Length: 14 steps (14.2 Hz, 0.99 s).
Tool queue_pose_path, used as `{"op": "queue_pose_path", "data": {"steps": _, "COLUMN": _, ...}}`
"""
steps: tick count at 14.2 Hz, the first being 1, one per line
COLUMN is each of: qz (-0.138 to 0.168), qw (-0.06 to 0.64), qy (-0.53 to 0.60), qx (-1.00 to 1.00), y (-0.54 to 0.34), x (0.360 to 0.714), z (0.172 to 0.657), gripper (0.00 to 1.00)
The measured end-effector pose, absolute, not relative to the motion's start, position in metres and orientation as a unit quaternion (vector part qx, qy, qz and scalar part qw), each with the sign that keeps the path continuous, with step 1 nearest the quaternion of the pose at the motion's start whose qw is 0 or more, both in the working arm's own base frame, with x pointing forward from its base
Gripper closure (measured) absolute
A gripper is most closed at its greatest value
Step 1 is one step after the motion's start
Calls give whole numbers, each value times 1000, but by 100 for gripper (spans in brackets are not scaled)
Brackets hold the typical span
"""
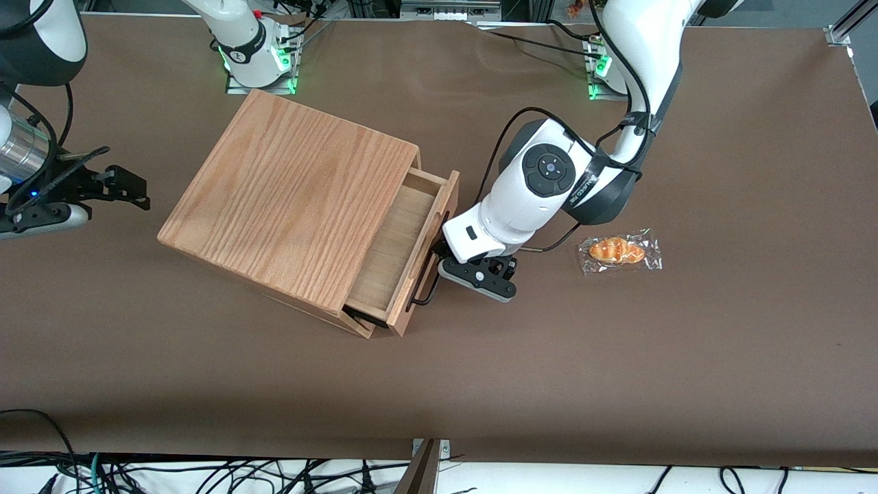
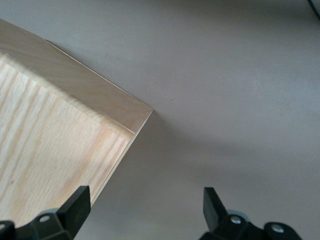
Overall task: Open top drawer with left arm
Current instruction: 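Keep pulling the drawer outward with the left gripper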
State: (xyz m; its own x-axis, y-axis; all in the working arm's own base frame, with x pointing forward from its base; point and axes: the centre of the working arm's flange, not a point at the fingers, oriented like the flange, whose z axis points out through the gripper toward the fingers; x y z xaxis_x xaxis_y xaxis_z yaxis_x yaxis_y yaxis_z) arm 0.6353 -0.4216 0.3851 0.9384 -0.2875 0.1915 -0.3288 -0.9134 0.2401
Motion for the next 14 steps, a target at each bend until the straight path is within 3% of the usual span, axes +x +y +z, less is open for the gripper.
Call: {"op": "queue_pose_path", "data": {"steps": 14, "qz": 69, "qw": 131, "qy": -170, "qx": 974, "y": -418, "x": 634, "z": 388, "gripper": 0}}
